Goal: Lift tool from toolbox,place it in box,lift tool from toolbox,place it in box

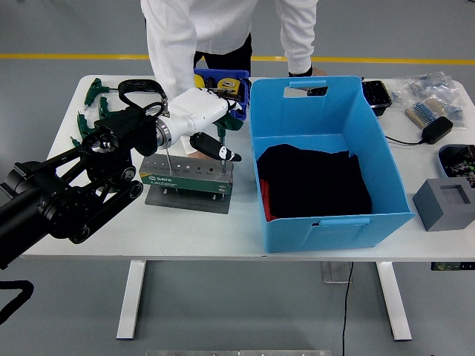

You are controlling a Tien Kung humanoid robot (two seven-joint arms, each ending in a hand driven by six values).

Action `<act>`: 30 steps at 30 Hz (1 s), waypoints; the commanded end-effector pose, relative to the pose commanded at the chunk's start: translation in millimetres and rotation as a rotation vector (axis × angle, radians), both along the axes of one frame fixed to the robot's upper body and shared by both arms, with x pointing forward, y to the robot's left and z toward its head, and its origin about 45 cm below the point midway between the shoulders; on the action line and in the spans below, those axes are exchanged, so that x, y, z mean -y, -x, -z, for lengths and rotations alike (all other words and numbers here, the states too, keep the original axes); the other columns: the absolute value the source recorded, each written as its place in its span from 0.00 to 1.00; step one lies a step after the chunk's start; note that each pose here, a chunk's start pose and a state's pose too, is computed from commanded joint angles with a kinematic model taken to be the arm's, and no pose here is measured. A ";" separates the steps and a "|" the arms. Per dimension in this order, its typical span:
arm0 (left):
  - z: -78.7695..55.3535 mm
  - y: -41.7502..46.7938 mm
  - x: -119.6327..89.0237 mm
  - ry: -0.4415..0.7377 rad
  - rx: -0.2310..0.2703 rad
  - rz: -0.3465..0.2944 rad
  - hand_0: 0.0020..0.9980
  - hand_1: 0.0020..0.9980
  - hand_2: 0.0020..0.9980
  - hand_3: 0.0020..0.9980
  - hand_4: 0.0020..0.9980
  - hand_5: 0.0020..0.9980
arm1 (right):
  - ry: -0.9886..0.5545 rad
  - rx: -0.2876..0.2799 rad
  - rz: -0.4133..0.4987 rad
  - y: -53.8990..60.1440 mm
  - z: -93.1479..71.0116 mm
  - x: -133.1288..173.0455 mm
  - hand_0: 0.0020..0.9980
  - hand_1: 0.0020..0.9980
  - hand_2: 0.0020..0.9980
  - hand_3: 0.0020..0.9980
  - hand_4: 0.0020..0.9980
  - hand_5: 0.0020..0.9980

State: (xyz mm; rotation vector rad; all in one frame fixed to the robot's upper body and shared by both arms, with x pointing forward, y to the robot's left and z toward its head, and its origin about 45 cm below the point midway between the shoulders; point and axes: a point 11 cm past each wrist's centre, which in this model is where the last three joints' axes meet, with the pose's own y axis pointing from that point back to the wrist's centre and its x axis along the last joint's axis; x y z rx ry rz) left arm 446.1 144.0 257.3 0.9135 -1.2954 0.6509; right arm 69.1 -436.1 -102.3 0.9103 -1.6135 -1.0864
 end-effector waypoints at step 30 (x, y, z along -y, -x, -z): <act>10.5 -13.5 -6.2 -0.001 -0.005 -0.034 0.39 0.28 0.28 0.42 1.00 0.64 | 0.026 0.019 -0.028 -8.0 -3.2 5.2 0.70 0.71 0.78 0.76 0.99 0.79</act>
